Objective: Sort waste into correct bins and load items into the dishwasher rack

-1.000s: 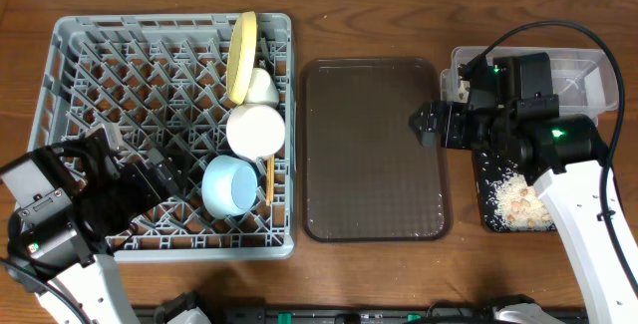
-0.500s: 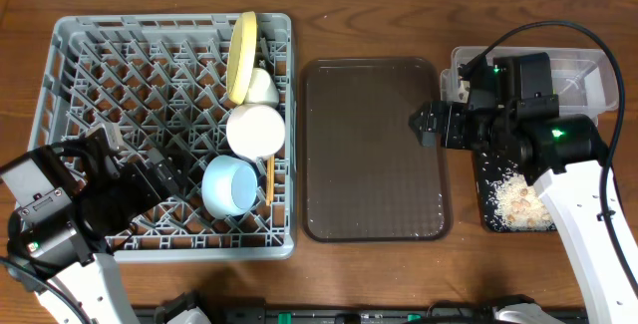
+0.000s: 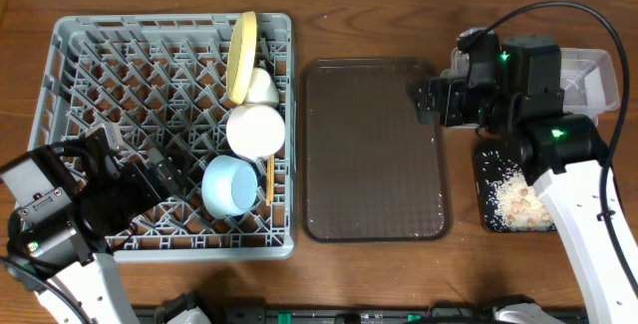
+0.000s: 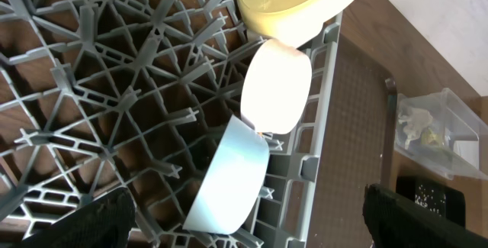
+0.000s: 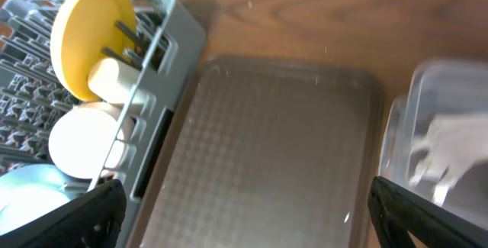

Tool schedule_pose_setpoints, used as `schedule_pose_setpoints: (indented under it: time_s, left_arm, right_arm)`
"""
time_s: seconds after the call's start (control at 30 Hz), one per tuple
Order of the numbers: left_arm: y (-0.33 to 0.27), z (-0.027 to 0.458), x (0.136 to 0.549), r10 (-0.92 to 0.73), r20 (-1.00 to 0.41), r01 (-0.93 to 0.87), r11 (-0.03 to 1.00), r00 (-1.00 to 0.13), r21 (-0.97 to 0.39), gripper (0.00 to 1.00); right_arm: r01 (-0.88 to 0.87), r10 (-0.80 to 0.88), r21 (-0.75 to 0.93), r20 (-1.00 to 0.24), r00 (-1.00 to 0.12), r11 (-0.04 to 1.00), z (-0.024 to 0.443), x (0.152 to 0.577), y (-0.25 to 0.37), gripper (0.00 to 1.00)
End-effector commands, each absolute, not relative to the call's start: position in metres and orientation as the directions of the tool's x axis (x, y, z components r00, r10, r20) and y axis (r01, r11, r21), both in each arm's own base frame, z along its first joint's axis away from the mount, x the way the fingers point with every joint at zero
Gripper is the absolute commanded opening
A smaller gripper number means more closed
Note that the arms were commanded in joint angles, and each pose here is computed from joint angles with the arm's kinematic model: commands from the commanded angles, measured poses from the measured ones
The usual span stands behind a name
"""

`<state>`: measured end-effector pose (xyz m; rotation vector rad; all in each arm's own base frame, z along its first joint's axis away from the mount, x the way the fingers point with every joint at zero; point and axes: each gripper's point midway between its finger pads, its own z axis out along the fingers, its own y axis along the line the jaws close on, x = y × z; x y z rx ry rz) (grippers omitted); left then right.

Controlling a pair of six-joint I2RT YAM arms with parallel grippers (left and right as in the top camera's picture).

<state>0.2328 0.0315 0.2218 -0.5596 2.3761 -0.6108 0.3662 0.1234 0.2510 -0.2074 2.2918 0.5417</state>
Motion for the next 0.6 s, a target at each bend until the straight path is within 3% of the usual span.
schedule_pose_setpoints:
  time_s: [0.0,0.3,0.57]
  left_arm:
    - [0.033,0.228,0.234,-0.514,-0.471,-0.232,0.813,-0.717,-0.534,0.97]
    - [0.033,0.227,0.235,-0.515,-0.469,-0.233,0.812,-0.718,-0.535,0.97]
    - [0.033,0.227,0.235,-0.516,-0.466,-0.234,0.811,-0.719,-0.536,0.97]
  right_arm:
    - [-0.438,-0.099,0.194,-0.821,-0.563,0.878,0.284,0.356,0.128,0.99]
    - [-0.465,-0.123,-0.002,-0.965,-0.230,0.885,0.358,0.284,0.102,0.99]
    - [-0.353,-0.089,-0.070,-0.995,-0.039,0.933,0.344,0.213,0.068,0.99]
